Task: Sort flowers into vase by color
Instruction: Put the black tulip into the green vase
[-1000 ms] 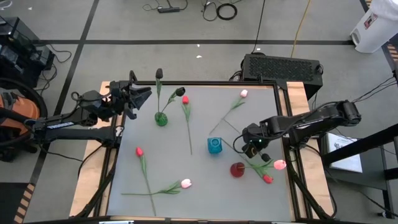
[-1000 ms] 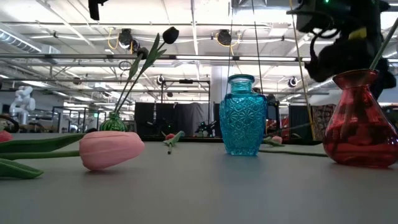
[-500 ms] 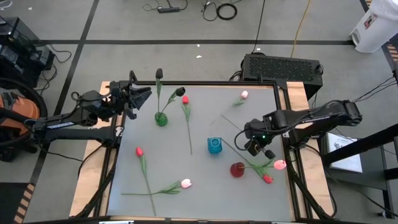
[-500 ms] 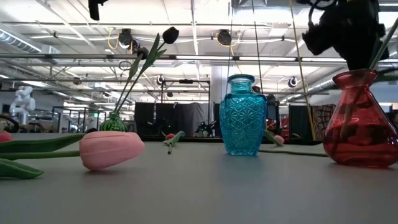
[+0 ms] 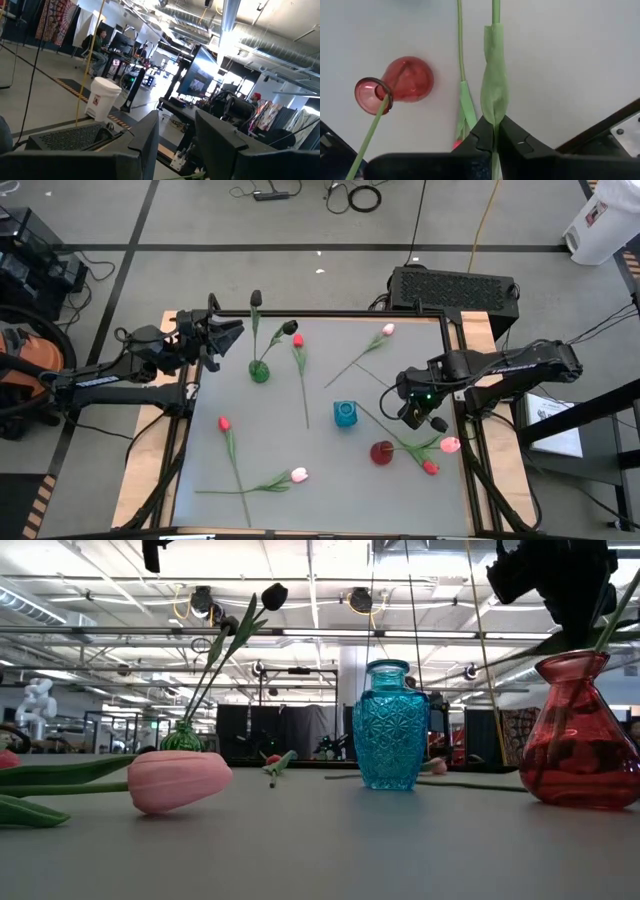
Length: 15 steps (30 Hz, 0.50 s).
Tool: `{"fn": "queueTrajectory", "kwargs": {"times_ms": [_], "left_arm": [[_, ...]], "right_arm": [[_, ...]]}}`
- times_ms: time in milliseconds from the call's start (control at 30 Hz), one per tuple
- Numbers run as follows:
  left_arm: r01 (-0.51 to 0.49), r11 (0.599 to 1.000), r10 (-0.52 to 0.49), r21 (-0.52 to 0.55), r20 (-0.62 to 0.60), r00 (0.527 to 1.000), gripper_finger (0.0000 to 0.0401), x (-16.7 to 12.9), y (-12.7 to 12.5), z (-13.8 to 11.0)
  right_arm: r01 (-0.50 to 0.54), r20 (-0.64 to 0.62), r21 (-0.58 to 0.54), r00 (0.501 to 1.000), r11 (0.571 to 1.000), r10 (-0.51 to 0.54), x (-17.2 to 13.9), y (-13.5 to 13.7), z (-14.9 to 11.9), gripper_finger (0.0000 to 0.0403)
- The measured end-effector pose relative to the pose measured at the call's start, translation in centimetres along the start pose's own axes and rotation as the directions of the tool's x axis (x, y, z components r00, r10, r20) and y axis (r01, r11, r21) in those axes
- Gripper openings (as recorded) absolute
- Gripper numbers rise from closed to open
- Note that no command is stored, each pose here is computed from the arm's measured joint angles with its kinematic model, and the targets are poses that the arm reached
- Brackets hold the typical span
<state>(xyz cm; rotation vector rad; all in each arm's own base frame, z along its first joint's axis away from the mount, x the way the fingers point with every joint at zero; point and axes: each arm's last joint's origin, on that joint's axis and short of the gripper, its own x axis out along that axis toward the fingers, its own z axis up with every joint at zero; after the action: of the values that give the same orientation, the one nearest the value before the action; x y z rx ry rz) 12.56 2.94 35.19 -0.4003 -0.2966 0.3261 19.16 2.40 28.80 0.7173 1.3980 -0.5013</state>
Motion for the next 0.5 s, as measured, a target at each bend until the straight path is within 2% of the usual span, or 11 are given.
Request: {"fn": "queueTrajectory", "kwargs": {"times_ms": [133,333,500], "left_arm": [[0.002,1.0,-0.002,0.006,0.001,1.0,0.0135,0.0,0.0,0.0],[0.062,0.995,-0.066,0.081,0.036,0.997,0.0135,0.0,-0.4,0.5],[0.08,0.987,-0.094,0.137,0.097,0.991,0.0135,-0.1,-0.6,1.1]], "right_arm": [[0.005,-0.004,-0.027,1.0,1.0,-0.005,-0.6,0.0,-0.1,0.0002],[0.011,-0.009,-0.039,1.0,0.999,-0.012,-2.4,-0.1,-0.3,0.0002],[-0.039,0.032,-0.038,0.999,0.998,0.04,-4.7,0.3,-0.2,0.0002]]}}
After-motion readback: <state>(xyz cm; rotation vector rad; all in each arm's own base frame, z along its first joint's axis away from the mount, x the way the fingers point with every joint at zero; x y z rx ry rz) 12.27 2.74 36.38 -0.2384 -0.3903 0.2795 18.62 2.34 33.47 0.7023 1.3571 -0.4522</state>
